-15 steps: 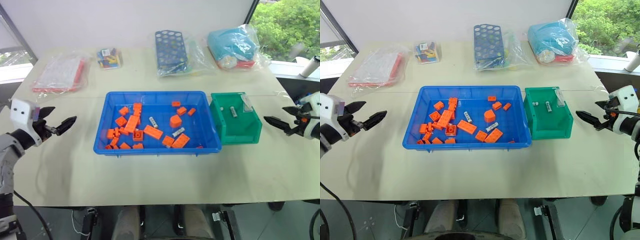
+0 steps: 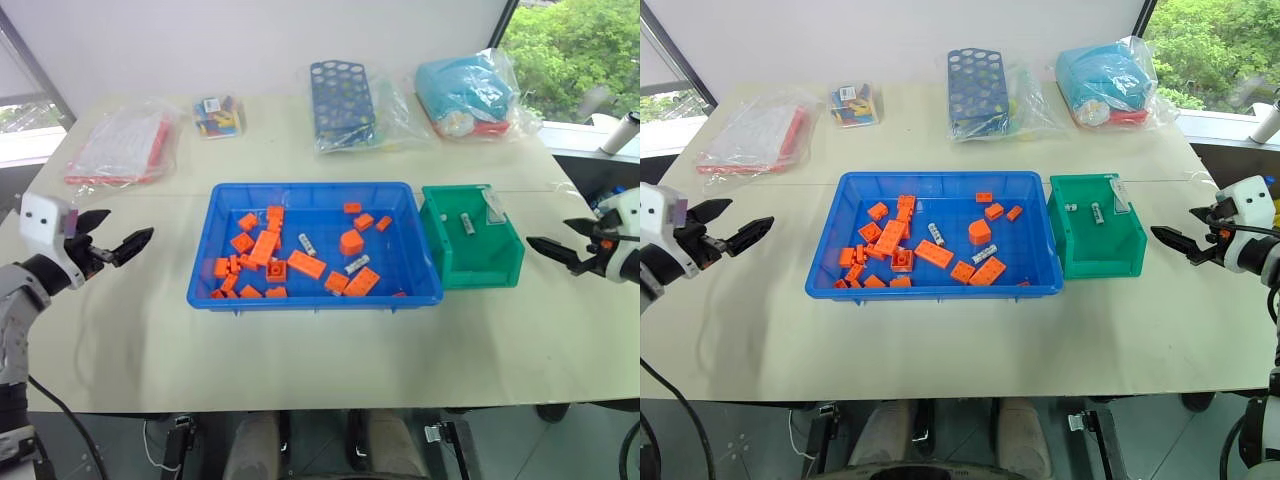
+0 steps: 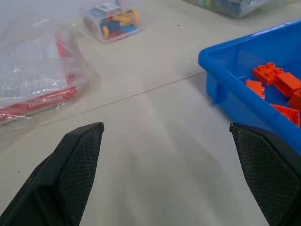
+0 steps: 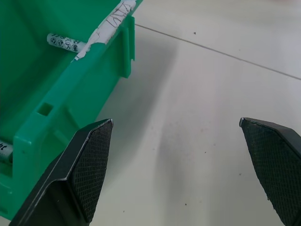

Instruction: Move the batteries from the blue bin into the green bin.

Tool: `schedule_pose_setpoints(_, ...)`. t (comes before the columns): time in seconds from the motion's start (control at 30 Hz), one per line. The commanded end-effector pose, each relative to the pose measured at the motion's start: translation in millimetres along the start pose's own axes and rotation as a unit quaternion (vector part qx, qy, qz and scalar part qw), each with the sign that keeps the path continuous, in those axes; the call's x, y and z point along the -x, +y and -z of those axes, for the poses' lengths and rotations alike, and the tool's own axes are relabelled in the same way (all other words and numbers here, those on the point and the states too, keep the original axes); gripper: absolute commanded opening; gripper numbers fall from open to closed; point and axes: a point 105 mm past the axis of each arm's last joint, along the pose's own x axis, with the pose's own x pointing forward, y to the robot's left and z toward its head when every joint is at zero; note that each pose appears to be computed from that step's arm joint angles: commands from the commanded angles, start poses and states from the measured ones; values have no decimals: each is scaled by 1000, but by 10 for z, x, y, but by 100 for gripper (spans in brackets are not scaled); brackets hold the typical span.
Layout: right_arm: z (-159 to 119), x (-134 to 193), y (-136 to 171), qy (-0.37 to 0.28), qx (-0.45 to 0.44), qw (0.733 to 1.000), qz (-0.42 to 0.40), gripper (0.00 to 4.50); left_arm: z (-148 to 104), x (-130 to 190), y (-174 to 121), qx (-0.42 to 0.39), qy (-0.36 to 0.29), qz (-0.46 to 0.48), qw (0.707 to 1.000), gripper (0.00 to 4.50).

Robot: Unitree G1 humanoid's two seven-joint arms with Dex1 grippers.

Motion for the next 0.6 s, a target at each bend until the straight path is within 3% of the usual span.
schedule_pose_setpoints(0.03,-180,67,-52,-28,11,999,10,444,-164,-6,0,-14,-26,5,1000,450)
schedule_pose_setpoints(0.2,-374,71,-164,-43,24,998,41,444,-327,-57,-158,-25,-46,41,998,450)
schedule_pose_setpoints(0.33,-655,31,-24,-75,38,996,2,444,-448,-66,-360,-19,-52,95,994,450)
schedule_pose_setpoints(0.47,-1151,-136,610,-127,89,981,-115,444,-571,-6,-794,-34,-44,222,973,450)
schedule_pose_setpoints(0.6,-1406,-337,1327,-156,114,957,-219,444,-593,81,-1063,-50,-22,306,950,450)
